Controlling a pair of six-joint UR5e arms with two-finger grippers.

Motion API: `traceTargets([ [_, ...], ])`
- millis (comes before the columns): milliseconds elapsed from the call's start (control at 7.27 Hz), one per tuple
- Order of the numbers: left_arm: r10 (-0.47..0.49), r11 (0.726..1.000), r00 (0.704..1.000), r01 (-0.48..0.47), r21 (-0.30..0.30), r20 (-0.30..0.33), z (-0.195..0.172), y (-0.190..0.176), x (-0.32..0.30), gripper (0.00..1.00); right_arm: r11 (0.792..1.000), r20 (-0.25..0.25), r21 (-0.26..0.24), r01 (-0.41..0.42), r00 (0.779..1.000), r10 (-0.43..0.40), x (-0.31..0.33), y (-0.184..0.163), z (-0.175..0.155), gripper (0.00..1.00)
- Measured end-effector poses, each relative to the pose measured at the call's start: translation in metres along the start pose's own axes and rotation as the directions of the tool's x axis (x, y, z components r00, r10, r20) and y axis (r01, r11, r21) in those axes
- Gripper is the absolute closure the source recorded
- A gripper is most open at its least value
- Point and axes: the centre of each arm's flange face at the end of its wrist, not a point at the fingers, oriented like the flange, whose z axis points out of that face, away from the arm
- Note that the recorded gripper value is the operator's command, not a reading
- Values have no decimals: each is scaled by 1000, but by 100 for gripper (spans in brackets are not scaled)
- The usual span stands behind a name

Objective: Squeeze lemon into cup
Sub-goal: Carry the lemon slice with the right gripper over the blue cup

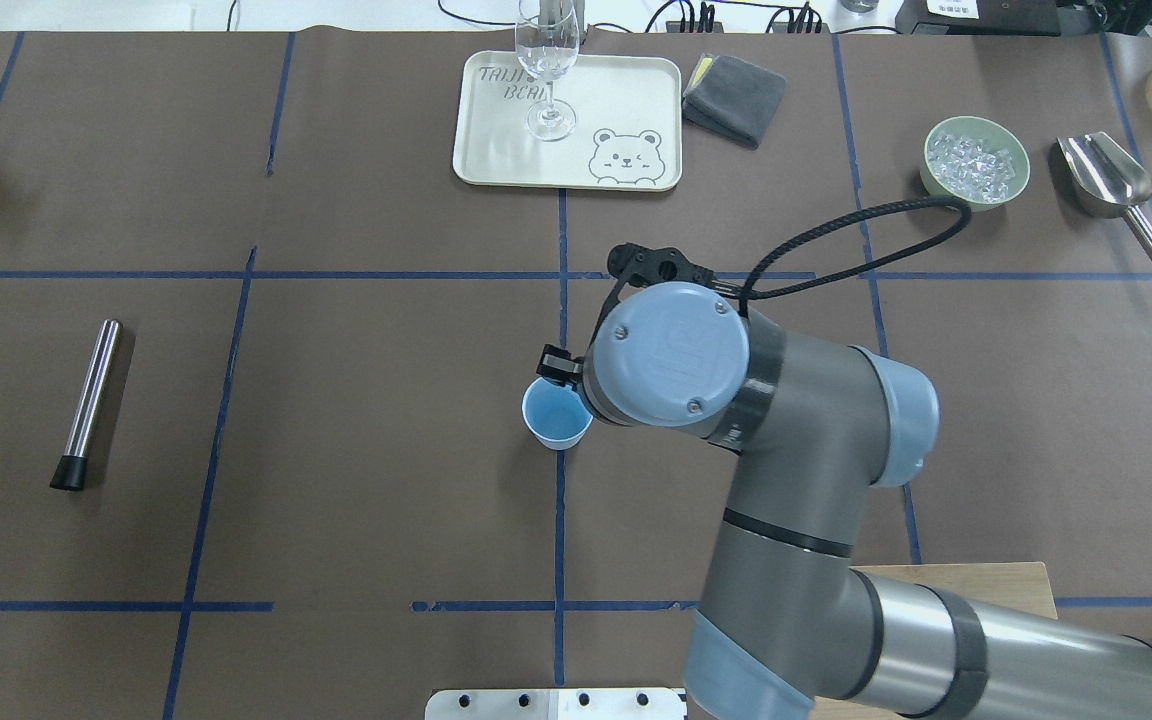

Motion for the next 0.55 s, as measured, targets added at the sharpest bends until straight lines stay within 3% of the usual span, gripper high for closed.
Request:
traceTargets([
  [550, 0, 1000, 1000, 0, 0, 1, 0, -1, 0, 0, 1000, -31, -20, -4, 1000, 3, -58, 3, 32, 47],
])
